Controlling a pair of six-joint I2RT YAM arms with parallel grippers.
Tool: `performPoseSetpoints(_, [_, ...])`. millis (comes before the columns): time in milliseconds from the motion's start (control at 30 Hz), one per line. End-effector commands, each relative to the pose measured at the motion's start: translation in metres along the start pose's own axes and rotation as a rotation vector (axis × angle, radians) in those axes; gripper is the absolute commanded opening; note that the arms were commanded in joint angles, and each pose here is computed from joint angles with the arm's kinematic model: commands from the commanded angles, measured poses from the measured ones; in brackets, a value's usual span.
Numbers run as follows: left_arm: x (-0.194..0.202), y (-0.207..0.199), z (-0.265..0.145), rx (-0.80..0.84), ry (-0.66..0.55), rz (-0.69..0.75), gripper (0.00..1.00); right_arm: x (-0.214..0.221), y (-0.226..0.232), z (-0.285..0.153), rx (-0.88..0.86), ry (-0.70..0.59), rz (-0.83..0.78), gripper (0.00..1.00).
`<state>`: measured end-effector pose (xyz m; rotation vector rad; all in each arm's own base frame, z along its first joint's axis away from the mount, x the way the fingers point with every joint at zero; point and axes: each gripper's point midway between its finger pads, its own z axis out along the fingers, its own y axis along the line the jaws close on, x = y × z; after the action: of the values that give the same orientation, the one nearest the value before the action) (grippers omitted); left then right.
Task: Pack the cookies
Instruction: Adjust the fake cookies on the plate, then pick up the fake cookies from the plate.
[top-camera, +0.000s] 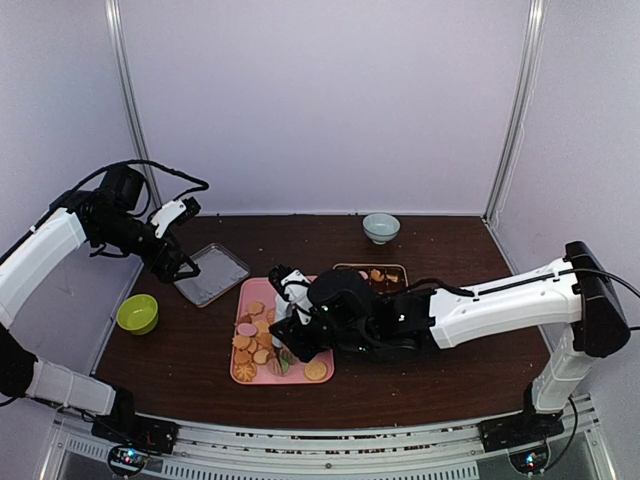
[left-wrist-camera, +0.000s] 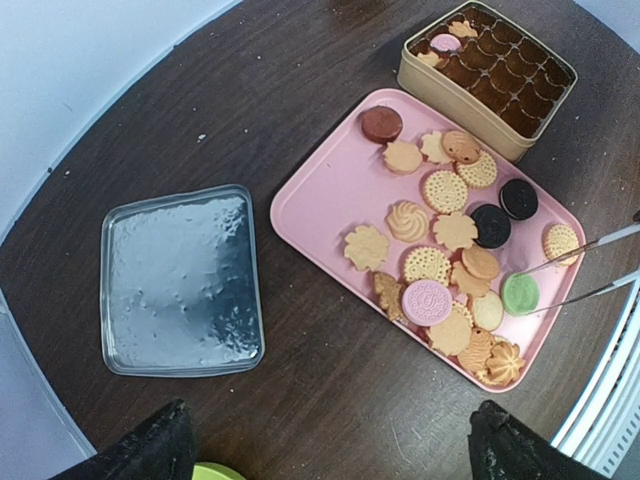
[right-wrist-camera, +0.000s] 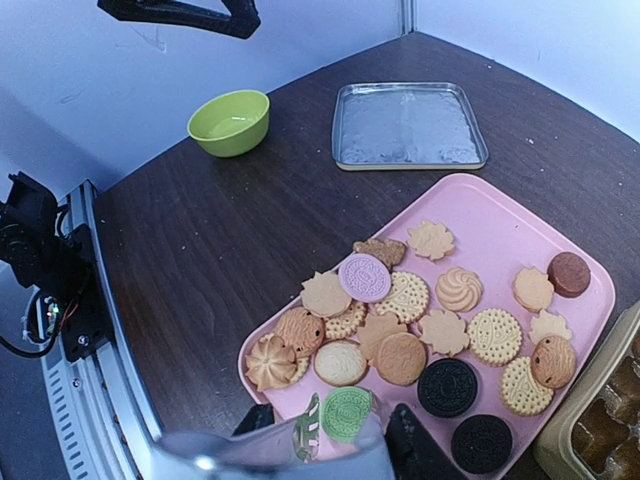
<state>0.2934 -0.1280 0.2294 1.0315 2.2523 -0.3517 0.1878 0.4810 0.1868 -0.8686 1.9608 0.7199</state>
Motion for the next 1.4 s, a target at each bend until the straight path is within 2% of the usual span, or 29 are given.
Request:
performPoseSetpoints(0, [-0.006, 0.0, -0.007, -0.003, -0.033, 0.022, 0.98, -0.03, 0.004, -0.011, 0.038, -0.071, -0.041, 0.39])
performPoseSetpoints(367, [-0.004, -0.002, -0.01, -0.006, -0.026, 0.032, 0.98, -0.028, 0.026, 0.007, 0.012, -0.065, -0.071, 0.41])
performPoseSetpoints(767, [-0.006, -0.002, -0.011, -0.005, -0.033, 0.033, 0.98, -0.009, 0.02, 0.016, 0.125, -0.036, -0.166, 0.43])
performPoseSetpoints(1067, [-0.005, -0.003, -0.011, -0.002, -0.029, 0.037, 0.98, 0.011, 0.021, 0.017, 0.068, 0.008, -0.097, 0.43])
performPoseSetpoints(1233, [-0.006, -0.004, -0.011, 0.007, -0.032, 0.035, 0.98, 0.013, 0.011, 0.018, 0.05, 0.024, -0.037, 0.39])
performPoseSetpoints(1367, [-0.006, -0.003, -0.011, 0.005, -0.032, 0.034, 0.98, 0.011, 0.005, 0.016, 0.062, 0.035, -0.057, 0.37])
